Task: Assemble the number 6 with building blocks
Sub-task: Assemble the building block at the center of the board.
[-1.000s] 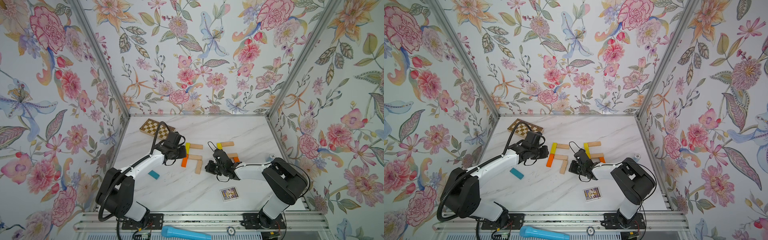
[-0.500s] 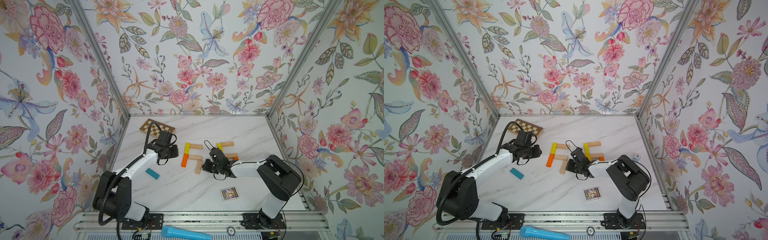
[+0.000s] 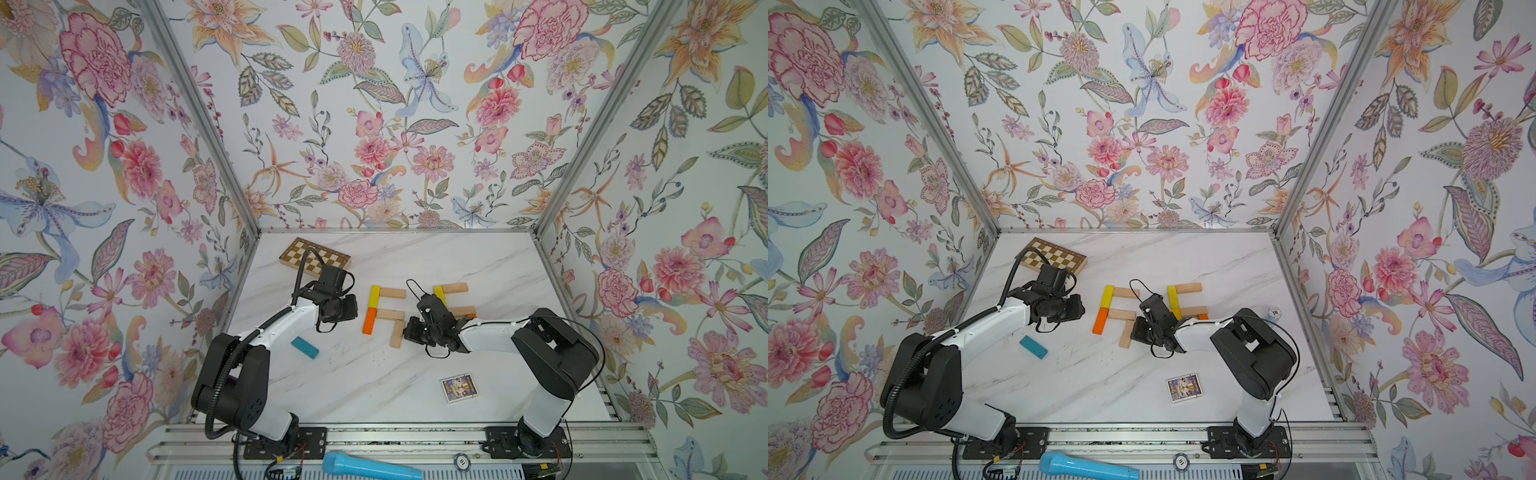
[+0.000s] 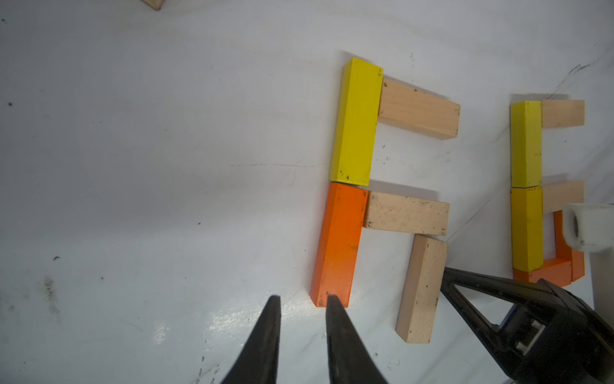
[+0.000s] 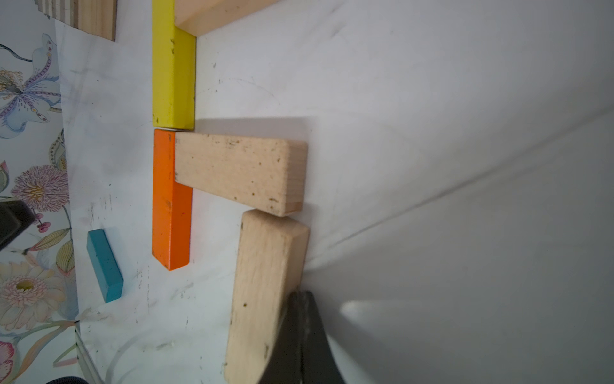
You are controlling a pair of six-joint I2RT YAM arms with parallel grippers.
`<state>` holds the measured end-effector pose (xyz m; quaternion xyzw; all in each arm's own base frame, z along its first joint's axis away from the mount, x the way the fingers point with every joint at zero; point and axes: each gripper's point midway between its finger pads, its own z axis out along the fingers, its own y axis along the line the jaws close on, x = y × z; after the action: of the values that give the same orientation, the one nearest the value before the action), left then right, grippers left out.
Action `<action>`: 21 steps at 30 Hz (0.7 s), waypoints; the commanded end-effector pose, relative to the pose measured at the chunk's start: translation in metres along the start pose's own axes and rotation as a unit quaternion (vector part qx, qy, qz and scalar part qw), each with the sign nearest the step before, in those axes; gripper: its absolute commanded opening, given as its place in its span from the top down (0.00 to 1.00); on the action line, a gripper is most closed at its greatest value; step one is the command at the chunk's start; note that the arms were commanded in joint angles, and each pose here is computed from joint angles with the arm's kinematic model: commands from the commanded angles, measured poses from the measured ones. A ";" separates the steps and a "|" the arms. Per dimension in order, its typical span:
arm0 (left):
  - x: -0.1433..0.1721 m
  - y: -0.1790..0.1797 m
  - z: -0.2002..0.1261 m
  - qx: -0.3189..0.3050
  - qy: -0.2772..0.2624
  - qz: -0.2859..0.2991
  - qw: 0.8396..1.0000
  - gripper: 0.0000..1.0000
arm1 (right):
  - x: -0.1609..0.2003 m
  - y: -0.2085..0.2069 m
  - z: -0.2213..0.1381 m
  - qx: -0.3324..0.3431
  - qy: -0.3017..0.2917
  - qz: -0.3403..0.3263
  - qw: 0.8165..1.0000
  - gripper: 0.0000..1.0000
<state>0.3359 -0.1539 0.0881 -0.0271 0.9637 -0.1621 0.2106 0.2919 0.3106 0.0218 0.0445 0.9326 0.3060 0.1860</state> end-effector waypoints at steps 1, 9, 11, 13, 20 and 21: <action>0.004 0.003 0.006 0.004 0.008 0.005 1.000 0.73 | -0.001 -0.007 0.004 0.019 0.006 -0.005 1.000 1.00; 0.005 0.004 0.011 0.004 0.013 0.006 1.000 0.73 | -0.005 -0.011 0.004 0.023 0.005 -0.005 1.000 1.00; 0.005 0.004 0.011 0.004 0.014 0.006 1.000 0.73 | -0.006 -0.010 0.004 0.022 0.003 -0.005 1.000 1.00; 0.005 0.003 0.011 0.004 0.014 0.005 1.000 0.73 | -0.007 -0.010 0.004 0.023 0.004 -0.007 1.000 1.00; 0.002 0.001 0.011 0.008 0.010 0.006 1.000 0.73 | -0.009 -0.012 0.004 0.025 0.003 -0.007 1.000 1.00; 0.006 0.004 0.018 0.003 0.020 0.004 1.000 0.73 | -0.009 -0.013 0.004 0.026 0.003 -0.006 1.000 1.00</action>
<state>0.3391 -0.1564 0.0822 -0.0265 0.9637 -0.1663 0.2071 0.3007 0.3065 0.0218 0.0444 0.9346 0.2982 0.1887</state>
